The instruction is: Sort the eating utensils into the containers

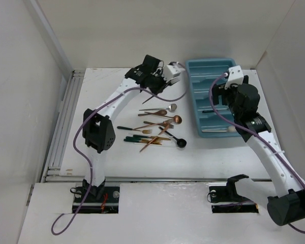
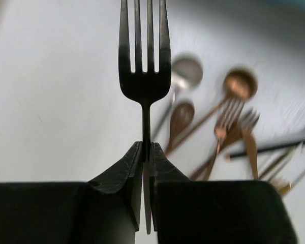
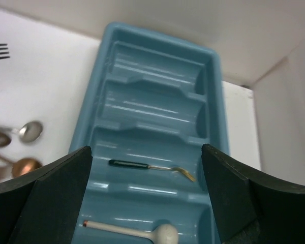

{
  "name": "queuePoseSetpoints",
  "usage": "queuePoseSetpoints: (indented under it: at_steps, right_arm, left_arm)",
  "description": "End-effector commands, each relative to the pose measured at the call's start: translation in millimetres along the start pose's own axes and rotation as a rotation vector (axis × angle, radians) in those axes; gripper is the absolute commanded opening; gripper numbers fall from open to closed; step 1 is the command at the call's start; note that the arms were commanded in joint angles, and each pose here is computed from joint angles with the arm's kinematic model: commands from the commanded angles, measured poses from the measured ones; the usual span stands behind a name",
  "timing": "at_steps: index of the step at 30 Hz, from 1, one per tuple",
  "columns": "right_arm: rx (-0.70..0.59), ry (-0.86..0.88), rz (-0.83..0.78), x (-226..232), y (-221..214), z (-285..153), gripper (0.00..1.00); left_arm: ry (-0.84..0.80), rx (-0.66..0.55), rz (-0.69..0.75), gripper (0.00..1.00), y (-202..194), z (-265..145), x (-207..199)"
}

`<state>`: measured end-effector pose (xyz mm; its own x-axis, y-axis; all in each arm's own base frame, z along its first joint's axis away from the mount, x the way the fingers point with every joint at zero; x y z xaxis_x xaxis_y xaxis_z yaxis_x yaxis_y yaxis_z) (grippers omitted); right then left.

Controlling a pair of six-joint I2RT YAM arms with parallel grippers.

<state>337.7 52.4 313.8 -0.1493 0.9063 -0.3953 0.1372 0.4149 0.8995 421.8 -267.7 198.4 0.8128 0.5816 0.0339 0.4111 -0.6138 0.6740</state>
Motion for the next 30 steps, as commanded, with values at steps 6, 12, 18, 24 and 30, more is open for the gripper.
queuePoseSetpoints:
  at_steps: [6,12,18,24,30]
  right_arm:
    - [-0.225,-0.46,0.179,-99,73,-108,0.92]
    - [-0.238,-0.491,0.131,-108,69,-144,0.9]
    - [-0.204,-0.483,0.049,-108,58,-161,0.9]
    - [-0.183,-0.476,0.028,-107,47,-173,0.92]
    - [-0.188,-0.396,0.03,-93,44,-160,0.97]
  left_arm:
    - [-0.194,-0.633,0.09,0.0,190,22,-96]
    - [-0.284,-0.797,0.115,0.0,224,55,-159]
    - [-0.174,-0.844,0.152,0.0,221,98,-174]
    - [-0.171,-0.738,0.154,0.2,197,121,-173]
    - [-0.21,-0.65,0.142,1.0,191,94,-178]
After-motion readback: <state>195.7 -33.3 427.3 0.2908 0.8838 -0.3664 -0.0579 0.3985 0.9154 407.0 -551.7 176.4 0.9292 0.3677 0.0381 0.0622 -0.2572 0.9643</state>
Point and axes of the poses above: each gripper's point midway between its finger pads, its own z axis out along the fingers, its own x axis along the line the jaws close on, y = z × x, the point moved 3 cm from there along -z, back along the fingers, and after that the axes turned 8 degrees about -z, right-handed, at the moved point
